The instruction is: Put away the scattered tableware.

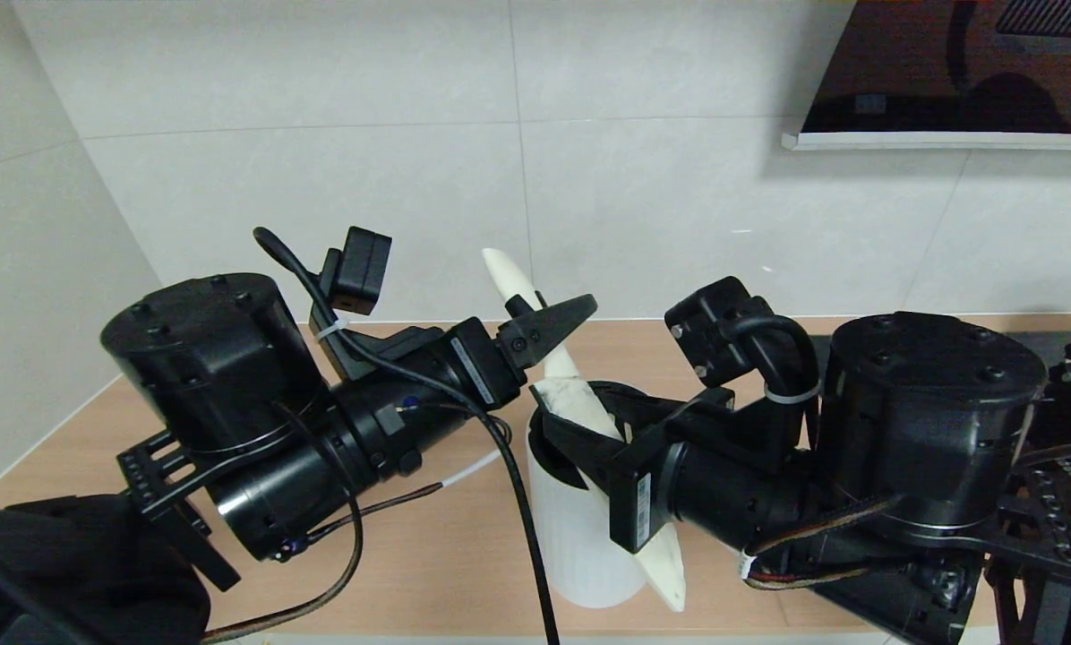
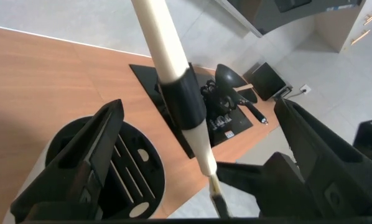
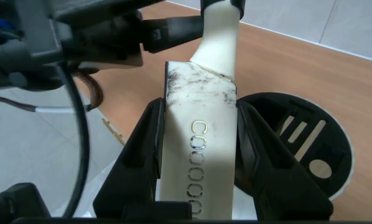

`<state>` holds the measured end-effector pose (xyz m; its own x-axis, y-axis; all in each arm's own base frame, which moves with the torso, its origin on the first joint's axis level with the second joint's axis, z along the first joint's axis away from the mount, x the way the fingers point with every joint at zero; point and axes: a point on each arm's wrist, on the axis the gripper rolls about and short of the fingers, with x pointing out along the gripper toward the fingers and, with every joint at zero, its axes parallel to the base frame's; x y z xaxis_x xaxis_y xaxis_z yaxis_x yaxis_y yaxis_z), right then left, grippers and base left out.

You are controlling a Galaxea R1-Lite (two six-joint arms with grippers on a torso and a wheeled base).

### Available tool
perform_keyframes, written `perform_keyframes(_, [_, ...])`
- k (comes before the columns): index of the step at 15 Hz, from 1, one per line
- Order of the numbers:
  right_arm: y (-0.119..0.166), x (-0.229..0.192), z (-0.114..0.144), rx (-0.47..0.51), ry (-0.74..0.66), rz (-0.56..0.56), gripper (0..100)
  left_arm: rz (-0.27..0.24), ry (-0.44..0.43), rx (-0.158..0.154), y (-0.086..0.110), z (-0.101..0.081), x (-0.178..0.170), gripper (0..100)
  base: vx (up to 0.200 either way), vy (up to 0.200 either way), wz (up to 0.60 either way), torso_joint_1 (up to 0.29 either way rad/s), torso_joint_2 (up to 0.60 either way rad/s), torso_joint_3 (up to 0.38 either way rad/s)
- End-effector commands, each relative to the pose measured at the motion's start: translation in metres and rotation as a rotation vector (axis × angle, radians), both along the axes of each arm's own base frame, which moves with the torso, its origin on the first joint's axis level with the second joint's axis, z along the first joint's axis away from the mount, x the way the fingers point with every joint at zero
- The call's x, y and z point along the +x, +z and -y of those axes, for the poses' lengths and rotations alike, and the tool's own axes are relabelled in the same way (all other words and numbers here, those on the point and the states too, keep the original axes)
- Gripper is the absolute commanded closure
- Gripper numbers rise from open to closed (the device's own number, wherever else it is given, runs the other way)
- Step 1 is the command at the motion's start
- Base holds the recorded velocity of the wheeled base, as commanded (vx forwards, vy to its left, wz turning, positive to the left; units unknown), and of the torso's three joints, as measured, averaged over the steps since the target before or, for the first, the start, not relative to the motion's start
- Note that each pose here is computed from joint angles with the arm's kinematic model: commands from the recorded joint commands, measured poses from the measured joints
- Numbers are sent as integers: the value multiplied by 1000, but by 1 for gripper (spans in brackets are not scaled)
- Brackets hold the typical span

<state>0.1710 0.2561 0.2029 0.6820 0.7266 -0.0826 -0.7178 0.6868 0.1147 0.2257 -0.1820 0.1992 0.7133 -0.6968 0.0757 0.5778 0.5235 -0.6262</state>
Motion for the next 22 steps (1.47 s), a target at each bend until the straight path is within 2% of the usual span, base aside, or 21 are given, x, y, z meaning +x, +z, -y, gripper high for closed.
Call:
perform_keyframes(1, [-1,-1,0,-1,1,-1,100,0,0,-1,0,0,0,0,0,0,0,0,0,0])
perform_keyframes(2, [-1,-1,0,-1,1,-1,100,-1,0,0,0,0,0,100,0,0,0,0,0,0])
perform_keyframes(17, [1,0,0,2,-3,2,100,-5,-3,3,-1,0,-1,100,0,0,0,0,0,0])
perform_keyframes(18, [1,0,0,2,-3,2,0,-3,-4,2,-1,-1,-1,100,0,0,0,0,0,0])
perform_keyframes(22, [2,-1,1,6,-5,2,0,0,-3,-1,0,-1,-2,100,0,0,0,0,0,0])
